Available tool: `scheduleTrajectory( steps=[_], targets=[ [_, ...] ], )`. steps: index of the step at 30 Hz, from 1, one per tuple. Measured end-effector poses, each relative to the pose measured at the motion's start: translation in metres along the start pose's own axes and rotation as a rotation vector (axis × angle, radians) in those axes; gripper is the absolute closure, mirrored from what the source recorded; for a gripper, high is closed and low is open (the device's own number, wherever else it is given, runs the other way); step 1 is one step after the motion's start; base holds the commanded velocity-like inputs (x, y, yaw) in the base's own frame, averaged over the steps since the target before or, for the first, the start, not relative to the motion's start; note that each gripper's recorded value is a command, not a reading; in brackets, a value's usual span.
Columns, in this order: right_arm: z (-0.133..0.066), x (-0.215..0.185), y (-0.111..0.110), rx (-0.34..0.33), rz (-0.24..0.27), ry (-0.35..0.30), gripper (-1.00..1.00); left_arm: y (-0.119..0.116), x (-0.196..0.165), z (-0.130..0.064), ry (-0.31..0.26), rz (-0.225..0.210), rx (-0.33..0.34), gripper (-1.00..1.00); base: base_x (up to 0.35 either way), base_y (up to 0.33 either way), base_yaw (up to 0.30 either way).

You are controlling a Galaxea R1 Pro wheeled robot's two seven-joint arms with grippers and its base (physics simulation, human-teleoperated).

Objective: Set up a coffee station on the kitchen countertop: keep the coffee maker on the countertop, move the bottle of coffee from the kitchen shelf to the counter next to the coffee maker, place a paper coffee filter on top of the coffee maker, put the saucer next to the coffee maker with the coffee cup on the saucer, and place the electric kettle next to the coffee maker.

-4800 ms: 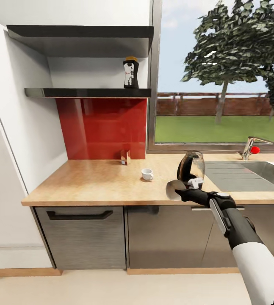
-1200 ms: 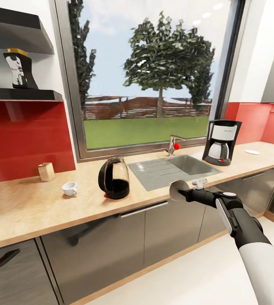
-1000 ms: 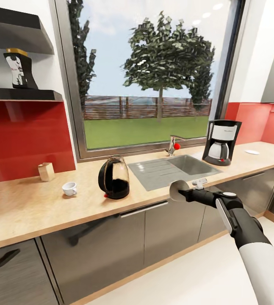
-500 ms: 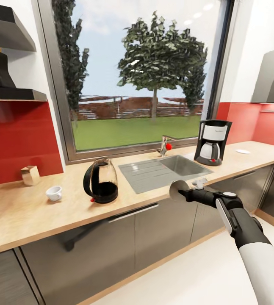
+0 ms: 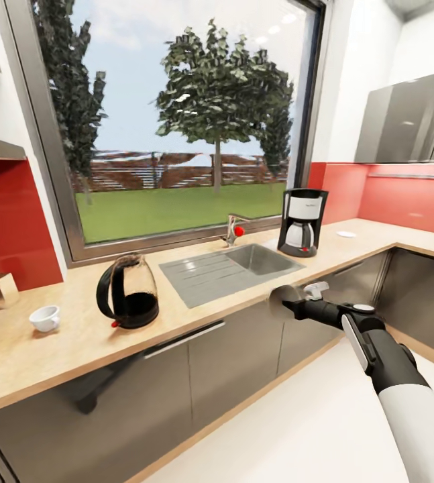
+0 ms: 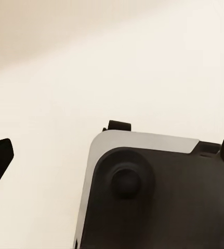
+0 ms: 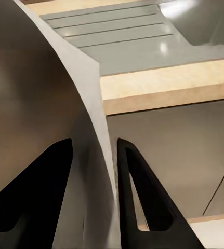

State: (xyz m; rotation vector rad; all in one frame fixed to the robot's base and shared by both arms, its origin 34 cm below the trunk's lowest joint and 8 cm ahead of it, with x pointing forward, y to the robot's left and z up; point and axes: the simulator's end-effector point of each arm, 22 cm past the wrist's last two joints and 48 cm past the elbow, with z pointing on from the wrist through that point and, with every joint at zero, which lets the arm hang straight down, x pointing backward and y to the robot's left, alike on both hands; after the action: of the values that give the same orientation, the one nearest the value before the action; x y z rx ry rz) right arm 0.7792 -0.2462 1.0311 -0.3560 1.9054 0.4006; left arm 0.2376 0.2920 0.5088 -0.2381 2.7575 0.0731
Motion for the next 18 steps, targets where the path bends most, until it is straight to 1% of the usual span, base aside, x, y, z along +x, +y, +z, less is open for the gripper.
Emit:
scheduleTrajectory(
  steps=[3, 5, 18],
  targets=[
    [0.0000, 0.0000, 0.0000, 0.000, 0.000, 0.000, 1.00, 0.0002, 0.0002, 0.0000, 0.000, 0.000, 0.000, -1.00, 0.014, -0.007, -0.244],
    [-0.0001, -0.0001, 0.0001, 0.000, 0.000, 0.000, 1.00, 0.0003, 0.0003, -0.0001, 0.000, 0.000, -0.001, -1.00, 0.106, -0.094, -0.104],
    [-0.0003, -0.0004, 0.0003, 0.000, 0.000, -0.001, 1.00, 0.0007, 0.0004, -0.0002, 0.000, 0.000, -0.003, -1.00, 0.218, -0.205, -0.006]
  ],
)
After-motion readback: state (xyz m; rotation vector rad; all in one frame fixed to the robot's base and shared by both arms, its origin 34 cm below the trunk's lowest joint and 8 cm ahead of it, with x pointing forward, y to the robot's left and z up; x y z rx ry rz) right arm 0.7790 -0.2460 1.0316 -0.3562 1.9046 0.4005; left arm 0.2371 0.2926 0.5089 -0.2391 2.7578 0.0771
